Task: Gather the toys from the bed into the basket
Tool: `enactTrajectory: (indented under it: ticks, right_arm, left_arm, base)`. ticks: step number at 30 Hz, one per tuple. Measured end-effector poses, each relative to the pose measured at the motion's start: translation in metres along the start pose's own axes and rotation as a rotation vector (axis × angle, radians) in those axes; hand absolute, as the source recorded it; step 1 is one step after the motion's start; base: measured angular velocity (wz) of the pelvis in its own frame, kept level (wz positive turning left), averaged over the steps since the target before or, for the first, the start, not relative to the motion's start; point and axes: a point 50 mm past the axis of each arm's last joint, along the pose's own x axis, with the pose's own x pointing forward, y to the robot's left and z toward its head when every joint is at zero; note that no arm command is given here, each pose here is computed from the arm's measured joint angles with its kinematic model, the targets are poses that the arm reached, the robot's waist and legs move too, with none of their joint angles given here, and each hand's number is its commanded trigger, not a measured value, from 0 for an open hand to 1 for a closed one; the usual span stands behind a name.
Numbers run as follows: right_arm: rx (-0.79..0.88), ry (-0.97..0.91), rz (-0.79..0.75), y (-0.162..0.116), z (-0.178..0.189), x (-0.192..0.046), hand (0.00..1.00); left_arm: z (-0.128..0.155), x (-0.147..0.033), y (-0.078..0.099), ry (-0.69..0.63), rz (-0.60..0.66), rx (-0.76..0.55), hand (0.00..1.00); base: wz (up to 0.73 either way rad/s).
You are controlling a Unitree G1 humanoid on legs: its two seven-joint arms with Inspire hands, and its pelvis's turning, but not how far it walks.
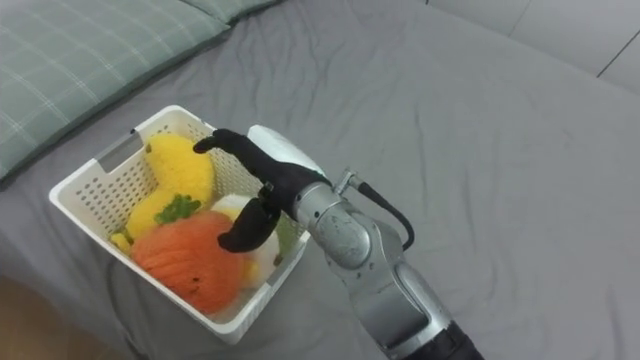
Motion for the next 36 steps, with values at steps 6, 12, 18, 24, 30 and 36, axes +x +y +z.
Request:
enactTrajectory:
  ticks: [6,12,18,24,30,36]
  right_arm:
    - [-0.002,0.013,0.002,0.0,-0.003,0.0,0.0]
    - [0.031,-0.001,-0.015,-0.004,-0.004,-0.001,0.0]
    - [0.142,-0.049,-0.173,-0.029,-0.009,-0.008,0.0]
    - [0.308,-0.048,-0.409,-0.051,-0.034,-0.038,0.0]
    - [0.414,-0.059,-0.66,-0.082,-0.059,-0.076,0.0]
    - [0.555,-0.018,-0.924,-0.107,-0.089,-0.118,0.0]
  left_arm:
    - [0.001,0.0,0.0,-0.001,-0.003,-0.008,0.0]
    - [-0.006,0.001,0.003,0.027,0.01,-0.008,0.0]
    - [-0.009,0.0,0.005,0.027,0.014,-0.016,0.0]
    - [-0.016,-0.001,0.009,0.019,0.031,-0.057,0.0]
    - [-0.033,-0.004,0.017,0.03,0.061,-0.077,0.0]
    - [-0.045,-0.007,0.022,0.052,0.091,-0.121,0.0]
  base:
    - [0.0]
    - [0.0]
    - [0.0]
    - [-0.16]
    - [-0.33]
    - [-0.13]
